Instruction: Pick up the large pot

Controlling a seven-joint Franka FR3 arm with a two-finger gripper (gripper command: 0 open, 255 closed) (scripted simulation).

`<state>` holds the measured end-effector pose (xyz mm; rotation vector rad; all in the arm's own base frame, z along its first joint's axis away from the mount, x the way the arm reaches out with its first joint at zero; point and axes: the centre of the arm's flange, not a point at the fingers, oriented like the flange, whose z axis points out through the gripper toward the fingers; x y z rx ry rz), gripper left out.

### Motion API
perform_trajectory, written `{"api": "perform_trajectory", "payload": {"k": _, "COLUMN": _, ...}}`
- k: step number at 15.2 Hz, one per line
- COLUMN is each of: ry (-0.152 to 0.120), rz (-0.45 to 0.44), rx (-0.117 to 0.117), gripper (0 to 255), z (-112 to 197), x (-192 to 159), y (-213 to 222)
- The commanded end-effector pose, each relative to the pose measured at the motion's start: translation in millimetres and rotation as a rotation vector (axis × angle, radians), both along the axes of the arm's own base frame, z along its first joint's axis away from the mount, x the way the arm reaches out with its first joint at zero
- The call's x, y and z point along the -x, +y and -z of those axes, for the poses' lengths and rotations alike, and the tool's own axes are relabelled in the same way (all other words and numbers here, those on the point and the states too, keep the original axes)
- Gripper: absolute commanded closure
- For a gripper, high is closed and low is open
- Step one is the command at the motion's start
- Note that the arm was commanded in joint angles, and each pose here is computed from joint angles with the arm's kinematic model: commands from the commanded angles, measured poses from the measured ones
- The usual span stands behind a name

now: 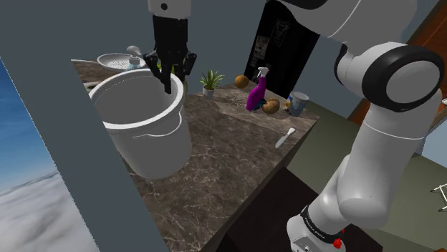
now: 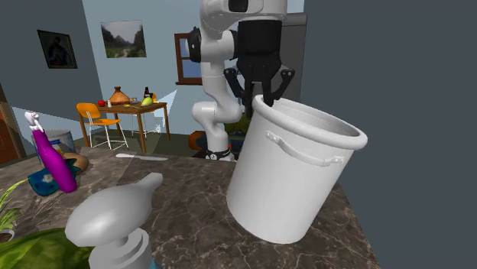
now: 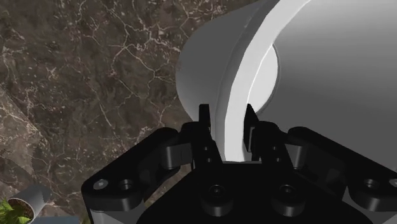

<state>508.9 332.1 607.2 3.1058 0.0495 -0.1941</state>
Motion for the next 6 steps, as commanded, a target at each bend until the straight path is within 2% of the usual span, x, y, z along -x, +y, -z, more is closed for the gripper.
{"api": "perform_trajectory", "payload": {"k": 1, "ry": -0.004, "rz": 0.0, "rx": -0.003, "gripper": 255, "z": -14, "x": 1, "y": 0}}
{"api": "perform_trajectory", "payload": {"k": 6, "ry": -0.004, "rz": 0.0, "rx": -0.003, "gripper": 255, "z": -30, "x": 1, "y": 0}}
